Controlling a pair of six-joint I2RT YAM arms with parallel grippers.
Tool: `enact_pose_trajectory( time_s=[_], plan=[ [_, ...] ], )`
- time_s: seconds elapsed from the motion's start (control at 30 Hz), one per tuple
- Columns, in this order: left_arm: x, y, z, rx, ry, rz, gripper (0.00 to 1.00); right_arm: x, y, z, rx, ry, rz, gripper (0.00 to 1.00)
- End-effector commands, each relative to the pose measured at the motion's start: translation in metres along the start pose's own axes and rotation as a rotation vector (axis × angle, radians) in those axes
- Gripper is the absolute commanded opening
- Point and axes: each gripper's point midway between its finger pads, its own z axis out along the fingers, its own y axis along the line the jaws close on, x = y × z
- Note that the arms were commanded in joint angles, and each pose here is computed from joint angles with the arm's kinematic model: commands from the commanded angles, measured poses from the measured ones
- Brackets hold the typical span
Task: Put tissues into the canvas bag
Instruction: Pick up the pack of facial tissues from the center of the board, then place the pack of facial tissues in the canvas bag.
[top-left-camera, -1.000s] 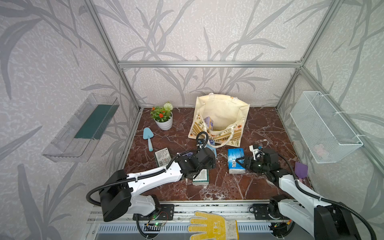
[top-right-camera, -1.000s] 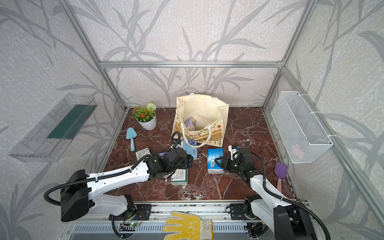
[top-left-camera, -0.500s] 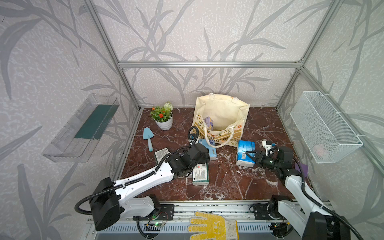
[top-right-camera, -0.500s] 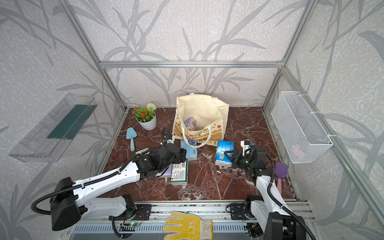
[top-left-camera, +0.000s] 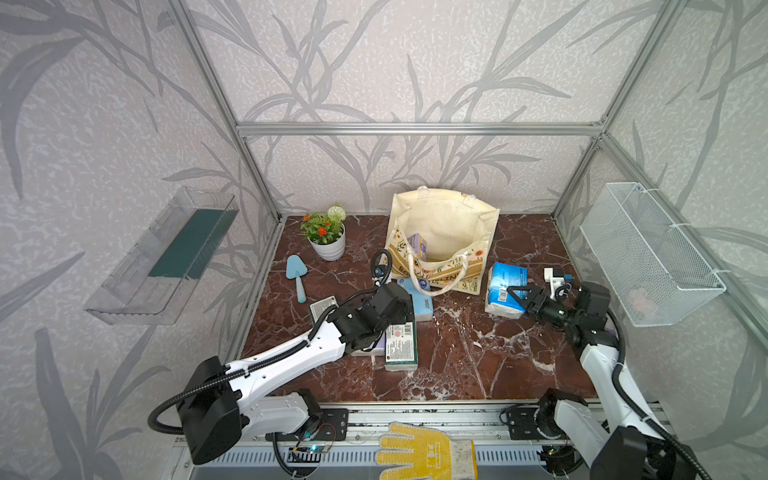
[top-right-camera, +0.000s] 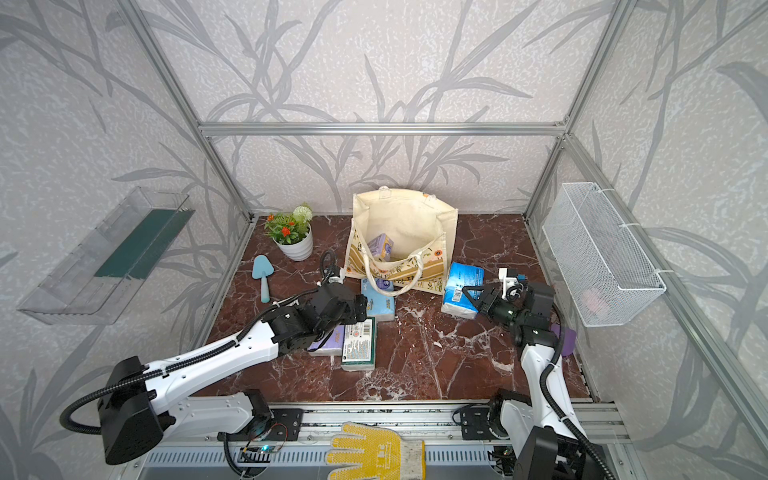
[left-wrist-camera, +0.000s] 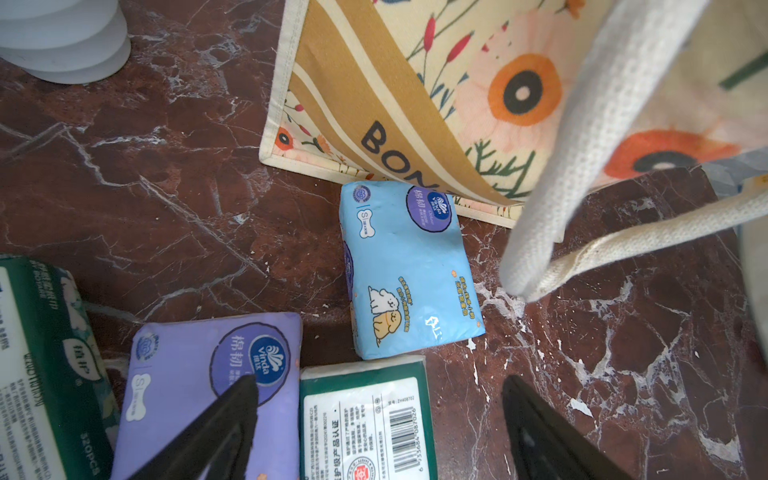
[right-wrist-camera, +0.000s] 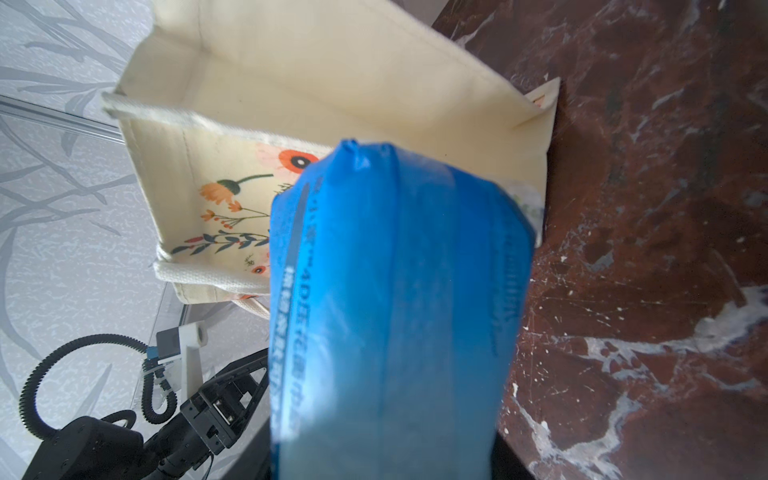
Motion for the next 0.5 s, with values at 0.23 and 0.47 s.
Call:
enact_pose_trajectory(
  time_s=[0.23, 0.47],
  plan=[
    [0.007, 0.009, 0.010, -0.023, 0.052, 0.011, 0.90, -0.044, 0.056, -0.010, -0.077, -0.067, -0.057, 0.54],
    [0.002, 0.008, 0.011, -0.022, 0.046, 0.013, 0.90, -0.073, 0.090, -0.015, -0.124, -0.113, -0.079, 0.54]
  ],
)
